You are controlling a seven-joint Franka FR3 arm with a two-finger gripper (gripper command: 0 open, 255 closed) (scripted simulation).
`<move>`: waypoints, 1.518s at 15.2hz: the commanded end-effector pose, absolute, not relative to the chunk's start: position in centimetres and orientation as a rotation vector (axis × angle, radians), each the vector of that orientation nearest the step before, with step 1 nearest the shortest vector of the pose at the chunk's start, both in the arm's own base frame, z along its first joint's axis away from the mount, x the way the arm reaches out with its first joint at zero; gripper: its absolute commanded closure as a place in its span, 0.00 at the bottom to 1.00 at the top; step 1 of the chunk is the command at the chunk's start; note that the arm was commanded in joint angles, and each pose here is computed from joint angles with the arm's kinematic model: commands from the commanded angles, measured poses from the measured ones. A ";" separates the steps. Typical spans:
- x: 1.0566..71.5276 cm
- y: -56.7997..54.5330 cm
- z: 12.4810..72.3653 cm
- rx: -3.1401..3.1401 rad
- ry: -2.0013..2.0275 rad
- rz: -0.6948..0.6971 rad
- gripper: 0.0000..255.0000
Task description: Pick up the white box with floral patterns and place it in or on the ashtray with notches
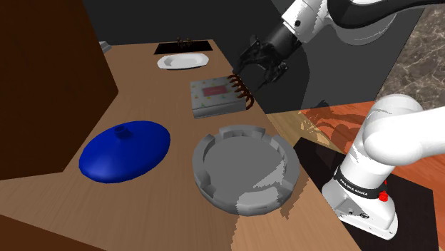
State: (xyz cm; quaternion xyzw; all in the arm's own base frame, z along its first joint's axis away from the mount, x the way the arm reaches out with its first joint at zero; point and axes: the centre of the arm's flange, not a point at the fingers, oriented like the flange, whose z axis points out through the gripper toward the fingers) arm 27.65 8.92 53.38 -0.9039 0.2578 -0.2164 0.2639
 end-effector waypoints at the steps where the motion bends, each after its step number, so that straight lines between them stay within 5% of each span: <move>1: 28.0 9.3 52.5 -2.439 0.700 -0.589 0.00; 11: 28.7 9.8 51.5 -2.439 0.700 -0.589 0.00; 12: 28.7 9.8 51.5 -2.439 0.700 -0.589 1.00; 23: 28.7 9.8 52.5 -2.439 0.700 -0.589 1.00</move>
